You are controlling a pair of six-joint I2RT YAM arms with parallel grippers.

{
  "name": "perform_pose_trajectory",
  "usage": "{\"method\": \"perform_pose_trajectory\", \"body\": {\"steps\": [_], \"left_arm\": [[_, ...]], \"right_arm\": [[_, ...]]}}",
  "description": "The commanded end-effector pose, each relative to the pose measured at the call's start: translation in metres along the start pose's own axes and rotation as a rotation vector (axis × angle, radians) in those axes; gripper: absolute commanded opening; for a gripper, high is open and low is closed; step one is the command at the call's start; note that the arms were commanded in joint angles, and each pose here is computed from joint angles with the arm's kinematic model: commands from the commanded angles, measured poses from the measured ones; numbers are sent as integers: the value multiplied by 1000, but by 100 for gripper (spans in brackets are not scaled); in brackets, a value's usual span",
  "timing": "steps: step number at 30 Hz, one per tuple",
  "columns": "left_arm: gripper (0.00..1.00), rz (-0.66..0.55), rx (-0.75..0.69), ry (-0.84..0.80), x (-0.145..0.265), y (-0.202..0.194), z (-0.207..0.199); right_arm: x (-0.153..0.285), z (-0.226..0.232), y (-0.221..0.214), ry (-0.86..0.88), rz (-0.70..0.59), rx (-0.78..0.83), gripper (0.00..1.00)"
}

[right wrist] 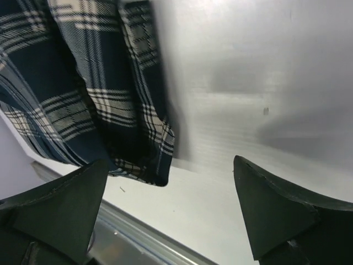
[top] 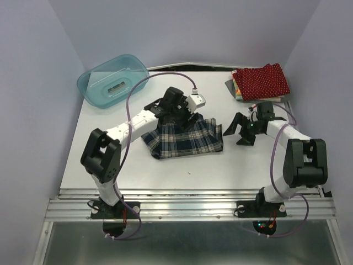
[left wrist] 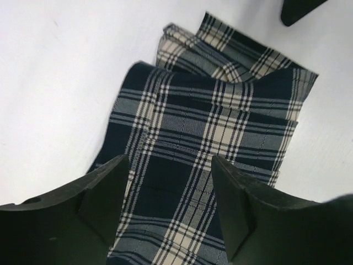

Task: Fold and stack the skirts
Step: Neatly place the folded skirt to the corner

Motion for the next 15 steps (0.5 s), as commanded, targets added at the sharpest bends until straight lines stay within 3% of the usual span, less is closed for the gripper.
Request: {"method": "perform_pose_trajectory", "body": {"steps": [1, 4, 9, 15], "left_arm": [[77, -28, -32, 43, 1, 13, -6], [98, -34, -227, 70, -3, 5, -41], [99, 32, -450, 106, -4, -19, -89], [99, 108, -555, 198, -29, -48, -118]], "right_arm": [[8, 24, 5, 164, -100, -30, 100], [1, 25, 2, 216, -93, -61, 100], [-17, 17, -13, 281, -38, -157, 100], [-26, 14, -20, 332, -28, -213, 100]]}}
Point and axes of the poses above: each gripper's point midway between its finger pads, its own x axis back along the fingers, its own z axis along the line the jaws close on, y = z × x, the point moved 4 cm from there along x, back along the fingers, and after that the axes turned 2 degrees about -x, right-handed, at the moved point
